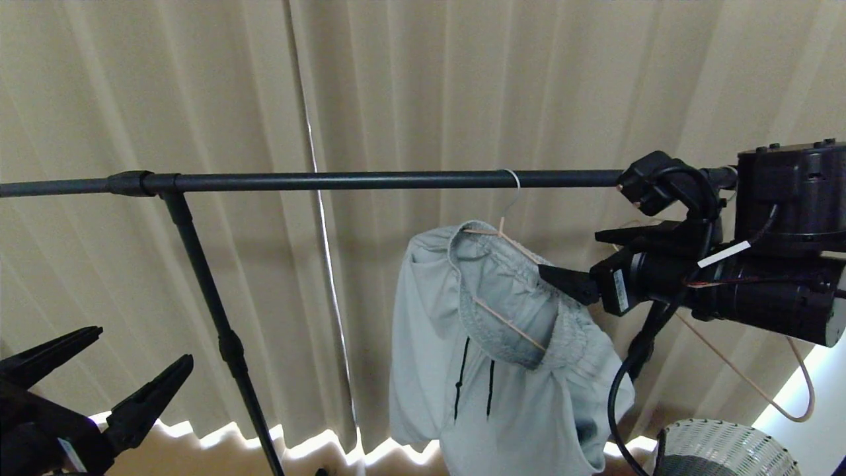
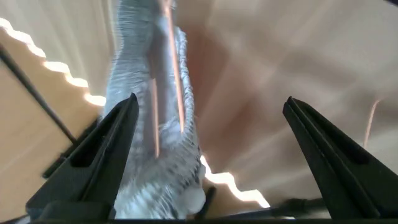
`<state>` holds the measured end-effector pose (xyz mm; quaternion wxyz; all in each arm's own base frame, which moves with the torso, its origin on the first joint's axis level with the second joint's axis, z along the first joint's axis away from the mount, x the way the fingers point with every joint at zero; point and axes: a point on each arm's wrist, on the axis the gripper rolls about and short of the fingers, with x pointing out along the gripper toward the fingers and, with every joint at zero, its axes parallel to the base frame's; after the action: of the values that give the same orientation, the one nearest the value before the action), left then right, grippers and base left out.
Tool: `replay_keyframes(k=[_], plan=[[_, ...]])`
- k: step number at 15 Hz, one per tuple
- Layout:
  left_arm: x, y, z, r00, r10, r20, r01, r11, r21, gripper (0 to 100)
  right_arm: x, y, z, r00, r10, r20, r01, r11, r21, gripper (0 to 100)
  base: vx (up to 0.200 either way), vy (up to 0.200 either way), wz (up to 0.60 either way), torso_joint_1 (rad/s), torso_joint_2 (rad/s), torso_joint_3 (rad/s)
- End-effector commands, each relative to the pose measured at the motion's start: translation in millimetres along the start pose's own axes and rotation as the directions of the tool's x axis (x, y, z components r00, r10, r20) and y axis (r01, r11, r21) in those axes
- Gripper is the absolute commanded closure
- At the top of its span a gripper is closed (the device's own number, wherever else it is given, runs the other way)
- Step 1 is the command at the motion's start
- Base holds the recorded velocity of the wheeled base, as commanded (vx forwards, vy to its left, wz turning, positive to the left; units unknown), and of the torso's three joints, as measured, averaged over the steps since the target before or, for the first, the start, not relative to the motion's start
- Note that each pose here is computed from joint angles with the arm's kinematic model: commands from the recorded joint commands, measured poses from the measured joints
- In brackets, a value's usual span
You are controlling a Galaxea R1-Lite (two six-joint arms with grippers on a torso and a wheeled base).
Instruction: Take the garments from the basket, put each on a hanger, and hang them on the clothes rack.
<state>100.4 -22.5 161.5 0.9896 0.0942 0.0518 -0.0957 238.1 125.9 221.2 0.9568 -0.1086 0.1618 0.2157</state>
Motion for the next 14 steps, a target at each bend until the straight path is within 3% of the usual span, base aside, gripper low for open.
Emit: replay_keyframes(k=[1,3,5,8,11,14], plan=[[-8,0.1,-5,1.0,0.01,0.007,-0.01,1.0,-0.004,0,-16,-0.1,-5.6,0.999,-0.002,0.037,0.002,1.0,0.0,0,0.0,0.0,0.0,0.0,0.0,0.0],[-20,4.7,-10,0.996,0.078,0.031,-0.077,0.997,-0.023,0,-53,-4.0,-7.0,0.994,-0.019,0.112,0.018,1.0,0.015,0,0.0,0.0,0.0,0.0,0.0,0.0],[-31,7.8,-23,0.989,0.151,-0.002,-0.151,0.988,-0.033,0,-95,-7.9,-13.4,0.981,-0.048,0.189,0.04,0.998,0.044,0,0.0,0.0,0.0,0.0,0.0,0.0],[-58,2.9,-52,0.974,0.216,-0.066,-0.219,0.975,-0.045,0,-150,-17.2,-51.0,0.959,-0.152,0.238,0.137,0.987,0.079,0,0.0,0.0,0.0,0.0,0.0,0.0],[-85,-5.9,-72,0.972,0.213,-0.101,-0.219,0.975,-0.047,0,-181,-18.9,-89.7,0.944,-0.27,0.19,0.252,0.961,0.116,0,0.0,0.0,0.0,0.0,0.0,0.0],[-111,-15.4,-92,0.962,0.242,-0.126,-0.252,0.965,-0.072,0,-210,-9.4,-126.5,0.938,-0.335,0.093,0.321,0.937,0.136,0,0.0,0.0,0.0,0.0,0.0,0.0]])
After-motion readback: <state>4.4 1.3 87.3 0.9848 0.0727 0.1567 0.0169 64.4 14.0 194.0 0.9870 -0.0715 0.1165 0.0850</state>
